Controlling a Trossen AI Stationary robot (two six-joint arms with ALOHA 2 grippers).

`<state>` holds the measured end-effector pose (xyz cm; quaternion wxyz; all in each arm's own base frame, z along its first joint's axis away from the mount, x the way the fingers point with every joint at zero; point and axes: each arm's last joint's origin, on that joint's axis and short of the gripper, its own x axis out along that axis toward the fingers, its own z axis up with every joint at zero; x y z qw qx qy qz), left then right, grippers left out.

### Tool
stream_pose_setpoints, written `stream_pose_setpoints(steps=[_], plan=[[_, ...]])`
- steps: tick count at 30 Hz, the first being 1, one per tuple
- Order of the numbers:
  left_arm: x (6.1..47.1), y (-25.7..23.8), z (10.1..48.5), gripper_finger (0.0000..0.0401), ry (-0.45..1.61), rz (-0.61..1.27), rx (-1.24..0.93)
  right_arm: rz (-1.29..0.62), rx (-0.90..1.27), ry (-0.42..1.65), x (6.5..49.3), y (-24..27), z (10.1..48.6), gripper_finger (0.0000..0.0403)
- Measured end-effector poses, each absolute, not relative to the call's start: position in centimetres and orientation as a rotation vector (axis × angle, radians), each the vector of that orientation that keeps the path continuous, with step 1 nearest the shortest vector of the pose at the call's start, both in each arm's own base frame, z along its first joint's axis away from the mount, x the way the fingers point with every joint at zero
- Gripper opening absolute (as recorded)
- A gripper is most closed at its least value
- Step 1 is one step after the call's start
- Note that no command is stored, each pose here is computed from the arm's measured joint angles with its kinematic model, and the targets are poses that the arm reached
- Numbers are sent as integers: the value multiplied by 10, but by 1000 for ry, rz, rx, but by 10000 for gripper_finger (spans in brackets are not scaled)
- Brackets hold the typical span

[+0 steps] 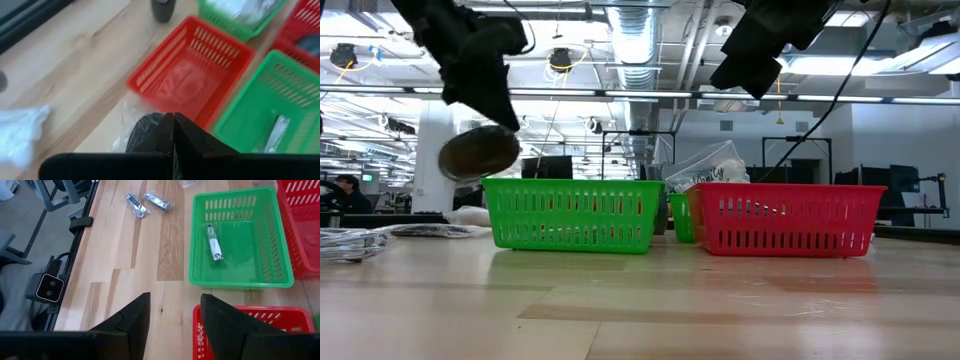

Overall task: Pick & Place Travel size toiletries
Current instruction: Put the black hairbrush into the left red basket

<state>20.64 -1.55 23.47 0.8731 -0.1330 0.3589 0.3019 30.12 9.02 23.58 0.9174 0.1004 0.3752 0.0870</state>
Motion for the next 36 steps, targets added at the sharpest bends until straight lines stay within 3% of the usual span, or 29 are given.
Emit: stream_pose_setpoints(steps=[18,36], plan=[[235,-19,264,0,458,483,-153,171,226,774,301,90,236,163],[281,-25,230,0,491,416,135,224,216,776,296,108,236,163]])
